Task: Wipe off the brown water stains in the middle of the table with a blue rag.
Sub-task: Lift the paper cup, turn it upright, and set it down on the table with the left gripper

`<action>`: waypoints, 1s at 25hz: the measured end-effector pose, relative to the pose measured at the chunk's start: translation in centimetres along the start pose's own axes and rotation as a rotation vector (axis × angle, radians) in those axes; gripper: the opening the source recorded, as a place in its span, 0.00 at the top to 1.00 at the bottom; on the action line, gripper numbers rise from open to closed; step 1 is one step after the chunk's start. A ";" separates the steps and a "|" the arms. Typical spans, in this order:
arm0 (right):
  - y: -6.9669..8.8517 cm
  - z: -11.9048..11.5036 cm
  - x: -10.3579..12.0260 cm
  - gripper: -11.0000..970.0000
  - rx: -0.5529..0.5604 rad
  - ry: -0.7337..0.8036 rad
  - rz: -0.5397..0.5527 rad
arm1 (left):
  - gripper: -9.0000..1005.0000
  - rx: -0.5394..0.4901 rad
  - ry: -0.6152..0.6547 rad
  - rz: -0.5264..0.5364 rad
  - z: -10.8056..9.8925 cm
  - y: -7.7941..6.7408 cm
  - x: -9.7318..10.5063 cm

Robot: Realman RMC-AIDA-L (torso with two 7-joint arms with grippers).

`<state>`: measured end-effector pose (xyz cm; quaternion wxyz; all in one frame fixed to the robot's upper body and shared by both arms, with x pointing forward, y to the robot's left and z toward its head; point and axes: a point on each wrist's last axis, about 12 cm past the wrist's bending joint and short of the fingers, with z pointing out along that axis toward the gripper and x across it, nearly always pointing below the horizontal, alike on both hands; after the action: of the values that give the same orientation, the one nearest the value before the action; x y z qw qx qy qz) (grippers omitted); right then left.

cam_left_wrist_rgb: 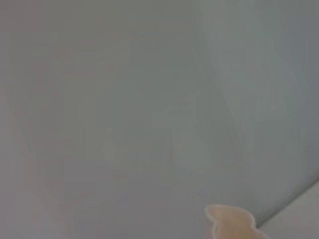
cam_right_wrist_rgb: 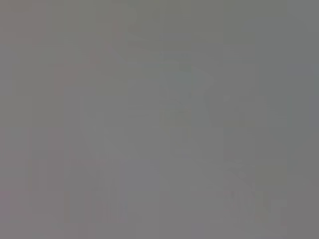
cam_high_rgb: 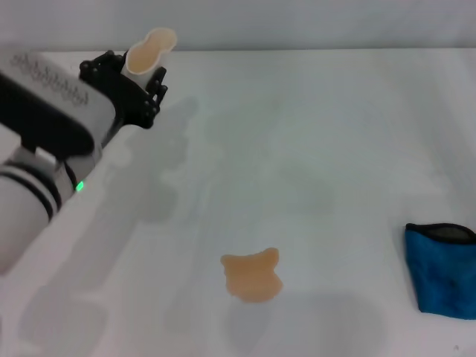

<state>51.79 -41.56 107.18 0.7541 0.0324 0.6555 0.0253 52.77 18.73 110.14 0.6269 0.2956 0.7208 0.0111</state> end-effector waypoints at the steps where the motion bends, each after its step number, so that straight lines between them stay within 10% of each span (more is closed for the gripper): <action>1: 0.0 0.0 0.0 0.11 0.001 0.000 0.000 | 0.57 -0.008 -0.028 0.007 -0.3 -0.4 0.3; 15: -0.3 0.1 0.2 0.11 0.024 0.011 0.006 | 0.56 -0.195 -0.247 -0.172 -5.9 -5.7 6.1; 25: -0.1 0.7 0.3 0.11 0.033 0.031 -0.013 | 0.51 -0.254 -0.215 -0.334 -8.1 -5.4 9.6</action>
<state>52.54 -41.65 106.93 0.7433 0.0400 0.6677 0.0100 42.83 21.32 101.20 0.7253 0.0905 0.6816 -0.0336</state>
